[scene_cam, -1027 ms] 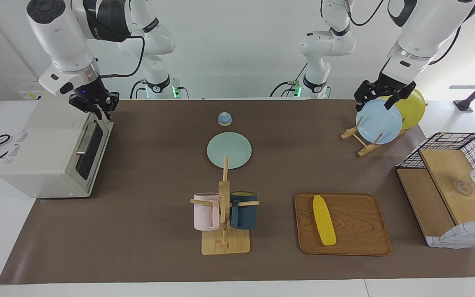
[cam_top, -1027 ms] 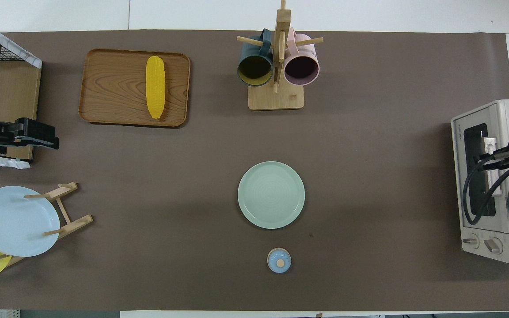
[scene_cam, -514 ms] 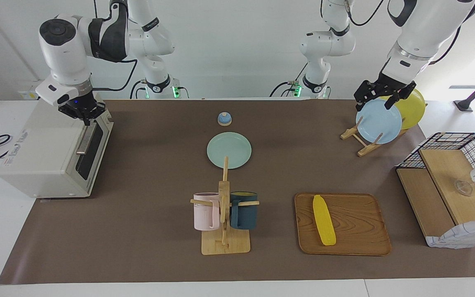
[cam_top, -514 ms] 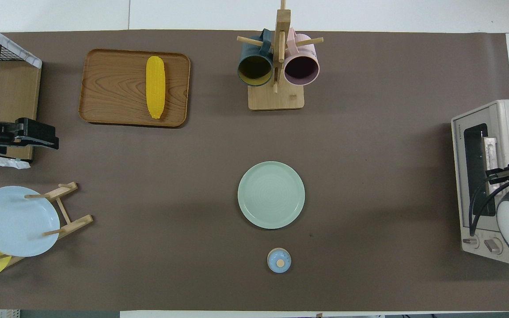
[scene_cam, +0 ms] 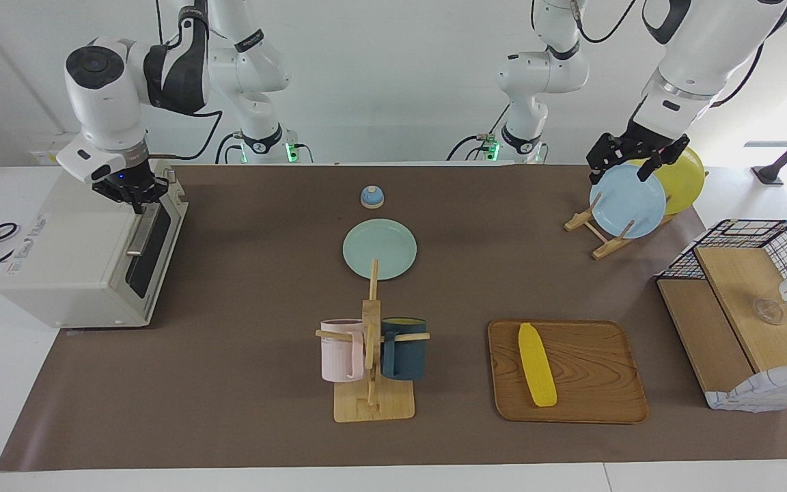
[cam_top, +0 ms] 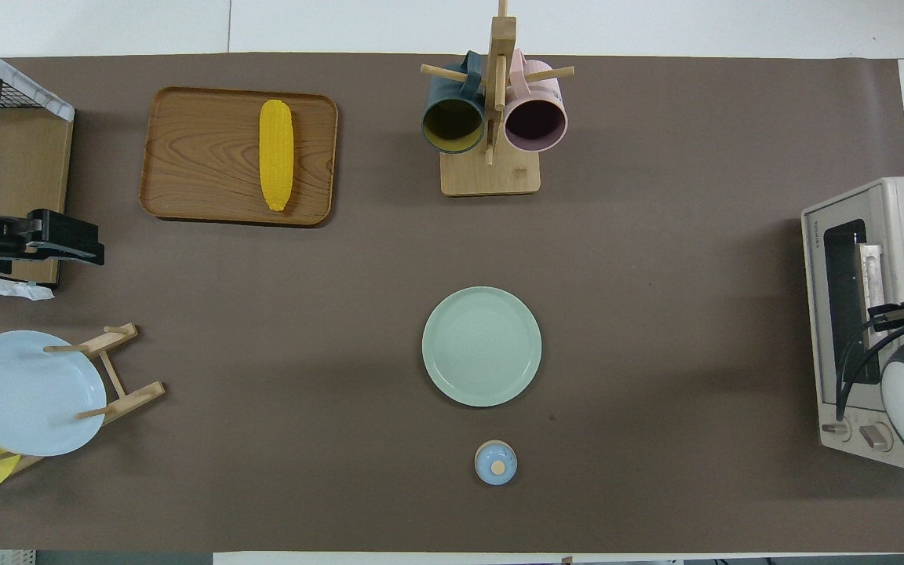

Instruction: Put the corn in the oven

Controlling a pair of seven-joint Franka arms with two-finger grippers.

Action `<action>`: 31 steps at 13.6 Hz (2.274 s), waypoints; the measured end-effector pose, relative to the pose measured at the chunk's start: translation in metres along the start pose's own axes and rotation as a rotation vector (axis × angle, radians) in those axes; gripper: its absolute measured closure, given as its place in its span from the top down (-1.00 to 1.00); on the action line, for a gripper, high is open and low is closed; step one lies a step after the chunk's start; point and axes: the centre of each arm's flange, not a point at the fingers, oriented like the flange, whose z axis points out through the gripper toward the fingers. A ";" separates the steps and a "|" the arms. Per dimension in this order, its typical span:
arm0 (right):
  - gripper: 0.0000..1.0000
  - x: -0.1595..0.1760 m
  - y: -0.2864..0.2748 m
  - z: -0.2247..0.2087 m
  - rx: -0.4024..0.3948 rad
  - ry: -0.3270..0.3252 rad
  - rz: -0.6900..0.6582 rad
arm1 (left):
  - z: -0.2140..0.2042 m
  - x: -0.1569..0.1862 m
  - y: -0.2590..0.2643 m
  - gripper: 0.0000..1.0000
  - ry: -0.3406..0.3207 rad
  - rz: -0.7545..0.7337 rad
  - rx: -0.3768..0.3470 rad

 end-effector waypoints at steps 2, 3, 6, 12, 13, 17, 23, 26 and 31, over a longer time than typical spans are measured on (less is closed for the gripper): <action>-0.98 0.002 -0.001 0.004 0.001 -0.005 -0.002 | 0.000 0.000 0.000 1.00 0.000 0.000 0.000; -0.98 0.002 -0.002 0.005 0.001 -0.006 -0.004 | 0.000 0.000 0.000 1.00 0.000 0.000 0.000; -0.98 0.006 -0.002 0.011 0.002 -0.003 -0.007 | 0.000 0.000 0.000 1.00 0.000 0.000 0.000; -0.98 0.011 -0.005 0.016 0.002 0.007 -0.012 | 0.005 0.014 0.002 1.00 0.061 0.000 -0.012; -0.98 0.011 -0.005 0.015 0.001 0.008 -0.010 | 0.014 0.020 0.005 1.00 0.057 0.002 -0.022; -0.98 0.013 -0.013 0.014 0.022 0.013 0.005 | 0.067 0.059 0.019 1.00 0.038 0.004 -0.077; -0.98 0.022 -0.040 0.016 0.098 0.018 0.050 | 0.154 0.115 0.082 1.00 -0.025 0.057 -0.103; -0.98 0.028 -0.050 0.020 0.144 0.023 0.058 | 0.197 0.140 0.111 1.00 -0.033 0.064 -0.108; -0.98 0.044 -0.077 0.038 0.201 0.022 0.068 | 0.253 0.178 0.119 1.00 -0.025 0.064 -0.066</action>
